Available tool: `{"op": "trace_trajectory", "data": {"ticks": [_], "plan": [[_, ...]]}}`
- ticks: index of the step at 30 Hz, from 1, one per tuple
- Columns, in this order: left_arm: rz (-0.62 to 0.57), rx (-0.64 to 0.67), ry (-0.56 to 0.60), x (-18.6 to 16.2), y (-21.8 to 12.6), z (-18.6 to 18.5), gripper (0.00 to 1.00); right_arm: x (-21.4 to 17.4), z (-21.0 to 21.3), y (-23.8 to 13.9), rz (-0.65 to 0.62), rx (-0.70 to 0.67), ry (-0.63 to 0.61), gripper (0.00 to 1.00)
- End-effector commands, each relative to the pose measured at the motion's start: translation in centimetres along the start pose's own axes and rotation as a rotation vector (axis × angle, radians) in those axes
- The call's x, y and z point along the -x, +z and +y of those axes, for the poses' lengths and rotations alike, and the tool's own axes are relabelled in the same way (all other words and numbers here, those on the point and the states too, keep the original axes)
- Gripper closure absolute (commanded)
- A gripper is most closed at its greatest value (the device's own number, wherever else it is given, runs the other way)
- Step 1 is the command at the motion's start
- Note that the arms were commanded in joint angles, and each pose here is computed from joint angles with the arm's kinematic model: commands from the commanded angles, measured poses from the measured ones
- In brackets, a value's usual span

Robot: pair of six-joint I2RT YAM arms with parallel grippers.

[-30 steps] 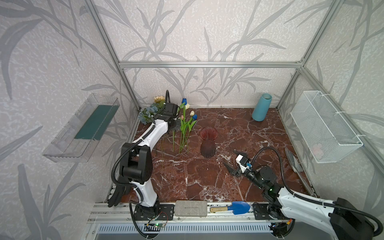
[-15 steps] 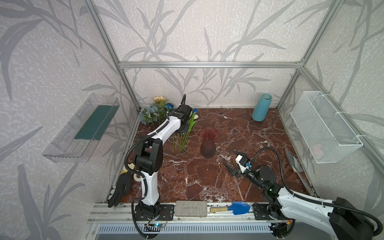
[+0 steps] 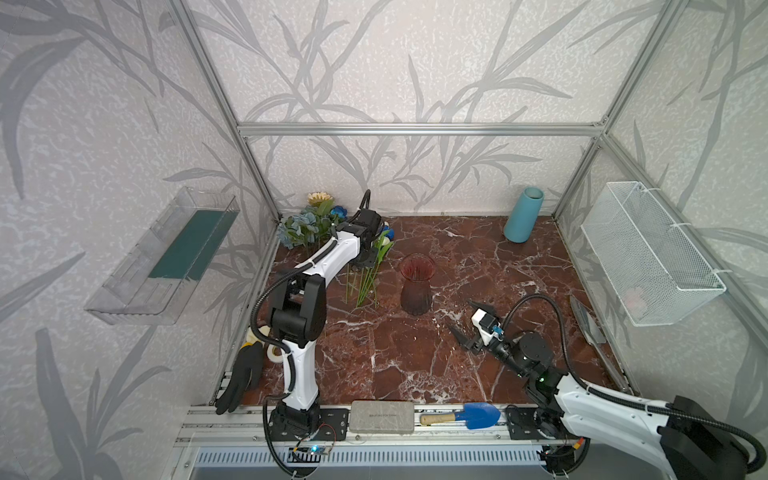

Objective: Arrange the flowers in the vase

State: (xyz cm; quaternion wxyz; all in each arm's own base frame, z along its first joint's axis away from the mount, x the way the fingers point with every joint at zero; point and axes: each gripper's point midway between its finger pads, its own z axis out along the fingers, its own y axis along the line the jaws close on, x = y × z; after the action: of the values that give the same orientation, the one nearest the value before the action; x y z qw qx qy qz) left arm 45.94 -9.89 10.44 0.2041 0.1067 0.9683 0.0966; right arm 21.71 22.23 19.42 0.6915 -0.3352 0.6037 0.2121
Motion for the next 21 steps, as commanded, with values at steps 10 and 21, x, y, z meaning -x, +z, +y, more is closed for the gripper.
{"op": "trace_trajectory", "data": {"ticks": [10,21], "plan": [[-0.070,-0.071,-0.055,1.3,-1.6,-0.2,1.00,1.0,-0.1,0.1,-0.029,-0.006,-0.003,0.16],[0.018,-0.125,-0.147,-0.5,2.6,0.4,0.66,0.8,-0.2,0.1,-0.016,-0.007,-0.005,0.17]]}}
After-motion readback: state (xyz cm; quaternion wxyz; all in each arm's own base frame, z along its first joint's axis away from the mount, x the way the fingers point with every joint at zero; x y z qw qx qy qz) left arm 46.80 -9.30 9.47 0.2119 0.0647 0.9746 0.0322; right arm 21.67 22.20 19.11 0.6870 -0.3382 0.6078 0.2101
